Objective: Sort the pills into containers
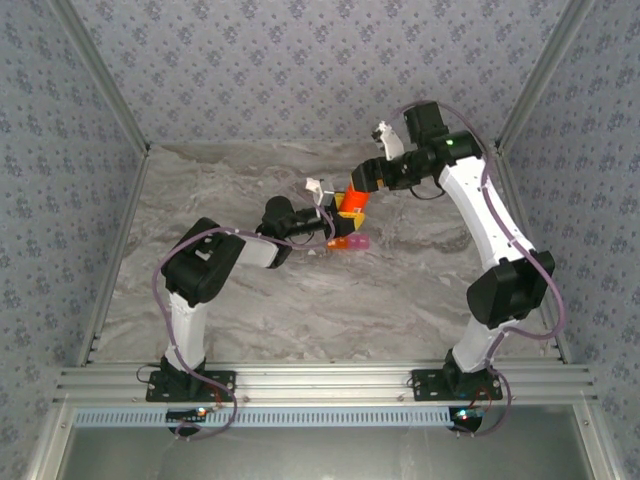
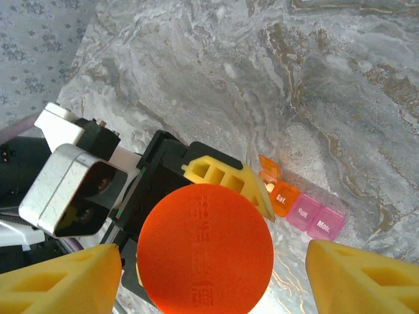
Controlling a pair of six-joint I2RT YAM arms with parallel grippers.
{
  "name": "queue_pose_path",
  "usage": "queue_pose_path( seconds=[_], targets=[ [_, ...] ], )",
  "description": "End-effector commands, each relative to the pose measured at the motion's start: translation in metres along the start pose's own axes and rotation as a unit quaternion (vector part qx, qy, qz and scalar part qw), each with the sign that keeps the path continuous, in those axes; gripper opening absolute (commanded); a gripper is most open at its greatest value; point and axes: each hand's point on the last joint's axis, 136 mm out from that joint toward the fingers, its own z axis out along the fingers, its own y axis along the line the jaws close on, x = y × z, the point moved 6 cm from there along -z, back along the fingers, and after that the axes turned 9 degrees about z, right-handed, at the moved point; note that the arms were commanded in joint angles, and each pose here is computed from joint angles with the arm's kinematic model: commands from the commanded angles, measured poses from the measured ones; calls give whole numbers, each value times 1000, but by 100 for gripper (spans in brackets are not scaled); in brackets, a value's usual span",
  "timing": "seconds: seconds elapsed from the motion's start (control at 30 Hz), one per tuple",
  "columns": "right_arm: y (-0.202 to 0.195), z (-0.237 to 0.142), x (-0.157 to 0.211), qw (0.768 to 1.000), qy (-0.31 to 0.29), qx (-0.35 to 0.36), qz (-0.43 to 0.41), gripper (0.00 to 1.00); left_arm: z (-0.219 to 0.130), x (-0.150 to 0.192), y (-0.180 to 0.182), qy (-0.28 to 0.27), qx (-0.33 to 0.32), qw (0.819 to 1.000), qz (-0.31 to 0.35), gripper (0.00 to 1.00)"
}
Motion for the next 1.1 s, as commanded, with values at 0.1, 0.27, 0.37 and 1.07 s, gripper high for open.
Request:
queue_pose_path(
  seconds=[0.1,0.27,0.37,1.07],
  targets=[
    [-1,5,5,1000,12,-15,-2,70,5,-23,-4,-37,13,999,30,0],
    [-1,7,6,1000,14,-19,2,61,5,-23,-4,-37,13,999,31,0],
    [-1,7,6,1000,14,-18,7,53,5,-24,-4,-37,13,999,31,0],
    [12,52,40,981,-51,75,170,46,4,-22,-3,-36,9,999,32,0]
  ],
)
